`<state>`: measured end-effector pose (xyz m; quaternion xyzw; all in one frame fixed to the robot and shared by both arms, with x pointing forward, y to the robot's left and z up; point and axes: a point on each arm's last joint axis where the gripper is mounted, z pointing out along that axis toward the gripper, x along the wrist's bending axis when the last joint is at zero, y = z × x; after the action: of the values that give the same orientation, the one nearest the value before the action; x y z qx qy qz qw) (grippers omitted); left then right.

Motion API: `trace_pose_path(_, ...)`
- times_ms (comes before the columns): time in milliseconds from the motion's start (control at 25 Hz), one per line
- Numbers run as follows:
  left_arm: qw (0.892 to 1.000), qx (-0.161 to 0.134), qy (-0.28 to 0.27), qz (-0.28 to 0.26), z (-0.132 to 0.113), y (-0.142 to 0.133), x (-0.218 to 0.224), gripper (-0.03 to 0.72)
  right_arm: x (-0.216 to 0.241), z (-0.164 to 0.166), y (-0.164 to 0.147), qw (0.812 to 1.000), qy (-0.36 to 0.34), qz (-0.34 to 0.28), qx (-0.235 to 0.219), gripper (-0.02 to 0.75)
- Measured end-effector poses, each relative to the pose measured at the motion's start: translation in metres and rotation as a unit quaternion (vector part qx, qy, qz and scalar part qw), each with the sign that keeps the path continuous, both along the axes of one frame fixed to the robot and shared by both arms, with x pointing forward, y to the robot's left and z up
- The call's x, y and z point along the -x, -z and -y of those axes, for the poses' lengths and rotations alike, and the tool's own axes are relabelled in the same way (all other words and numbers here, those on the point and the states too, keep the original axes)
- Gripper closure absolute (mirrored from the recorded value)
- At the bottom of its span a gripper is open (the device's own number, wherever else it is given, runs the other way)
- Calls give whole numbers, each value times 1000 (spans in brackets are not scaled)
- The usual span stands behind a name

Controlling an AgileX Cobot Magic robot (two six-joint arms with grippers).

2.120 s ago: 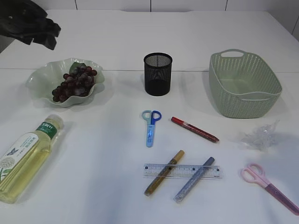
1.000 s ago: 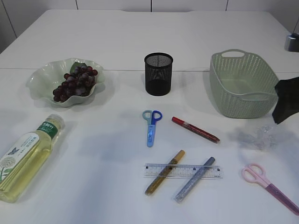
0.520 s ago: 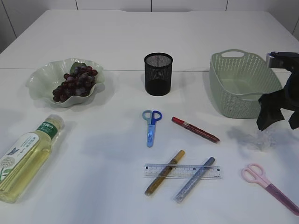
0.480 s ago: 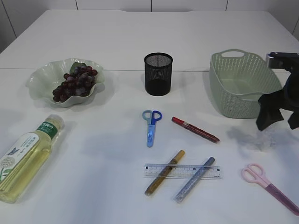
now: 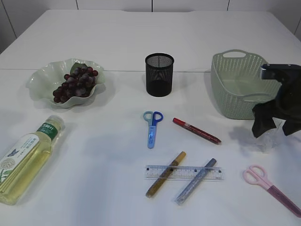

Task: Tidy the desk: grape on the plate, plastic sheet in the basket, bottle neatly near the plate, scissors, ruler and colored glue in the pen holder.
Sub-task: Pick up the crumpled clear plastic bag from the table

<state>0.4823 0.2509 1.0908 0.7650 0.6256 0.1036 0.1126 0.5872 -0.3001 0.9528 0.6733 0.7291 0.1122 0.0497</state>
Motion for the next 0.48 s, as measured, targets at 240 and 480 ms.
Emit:
trace_pose_path(240, 1000, 1, 0, 3, 0, 0, -1, 273, -6, 1, 16, 1000, 1, 0, 4, 92)
trace_pose_path(480, 1000, 1, 0, 4, 0, 0, -1, 273, -11, 1, 15, 1000, 3, 18, 6, 136)
